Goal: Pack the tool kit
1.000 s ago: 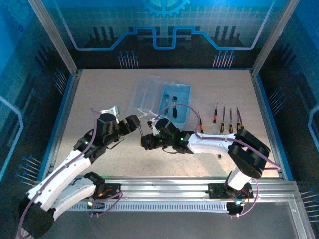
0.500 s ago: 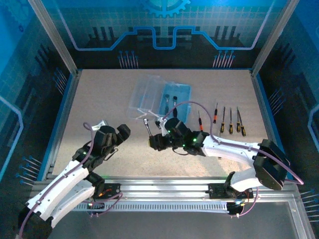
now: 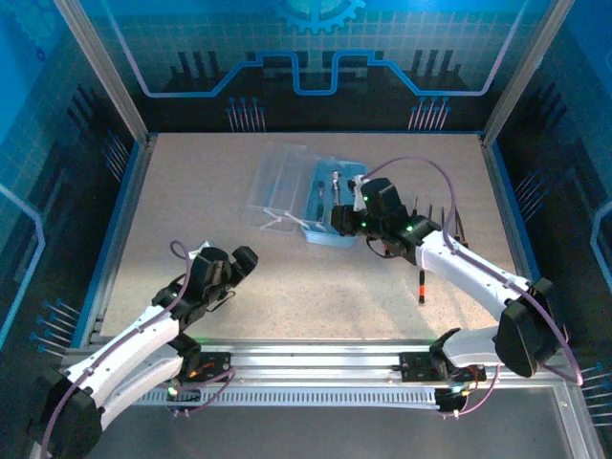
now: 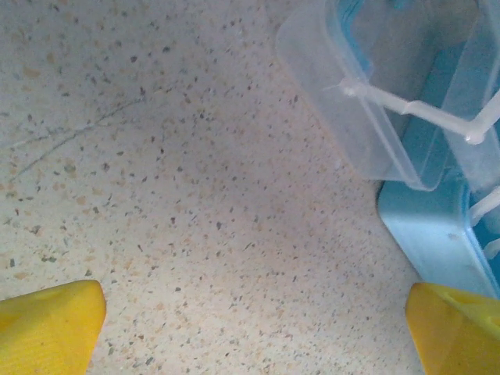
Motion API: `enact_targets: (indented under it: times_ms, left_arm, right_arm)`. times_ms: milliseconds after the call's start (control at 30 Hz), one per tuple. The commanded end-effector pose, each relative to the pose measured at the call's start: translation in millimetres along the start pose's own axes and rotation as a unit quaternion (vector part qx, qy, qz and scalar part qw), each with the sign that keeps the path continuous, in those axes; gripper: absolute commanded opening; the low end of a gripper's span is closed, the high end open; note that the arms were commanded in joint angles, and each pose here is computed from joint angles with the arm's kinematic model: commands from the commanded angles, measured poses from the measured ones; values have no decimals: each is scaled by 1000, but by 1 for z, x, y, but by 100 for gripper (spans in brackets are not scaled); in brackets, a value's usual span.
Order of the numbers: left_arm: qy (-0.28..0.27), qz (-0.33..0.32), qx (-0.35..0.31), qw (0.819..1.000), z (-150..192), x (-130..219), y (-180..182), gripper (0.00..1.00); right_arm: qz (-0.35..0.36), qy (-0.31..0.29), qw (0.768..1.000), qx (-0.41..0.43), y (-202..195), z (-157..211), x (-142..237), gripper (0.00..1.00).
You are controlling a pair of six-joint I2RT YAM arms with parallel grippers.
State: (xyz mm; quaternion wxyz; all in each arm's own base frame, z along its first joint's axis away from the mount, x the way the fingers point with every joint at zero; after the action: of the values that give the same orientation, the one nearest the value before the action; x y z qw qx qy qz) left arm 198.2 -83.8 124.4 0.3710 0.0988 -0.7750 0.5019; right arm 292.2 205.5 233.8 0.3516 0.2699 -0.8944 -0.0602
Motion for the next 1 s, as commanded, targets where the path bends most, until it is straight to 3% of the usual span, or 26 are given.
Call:
enact_targets:
  times_ms: [0,300,967]
  left_arm:
    - [10,26,8,1000,3,2,-8,99]
    - [-2,32,0,1000,1,17,1,99]
    - [-19,25,11,999,0,21,23,99]
  right_arm:
    - [46,-16,999,12,-19,-21,6,12]
    - [112,42,993,4,-54,-34,-46,12]
    - [191,120,973,-45,-85,-13,-135,12]
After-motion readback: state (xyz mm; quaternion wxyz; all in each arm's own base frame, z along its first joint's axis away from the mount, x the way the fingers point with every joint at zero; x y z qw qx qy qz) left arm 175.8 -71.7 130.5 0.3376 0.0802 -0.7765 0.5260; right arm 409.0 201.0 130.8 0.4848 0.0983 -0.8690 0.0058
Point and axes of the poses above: each hand's point on the last joint's axis, 136 mm out from that joint toward the fingers, its own x axis back along the fingers, its own y axis along the line the jaws close on, z = x × y, the point moved 6 cm from there along x, back along the fingers, and after that the axes turned 12 degrees about x, right-handed, at the moved point
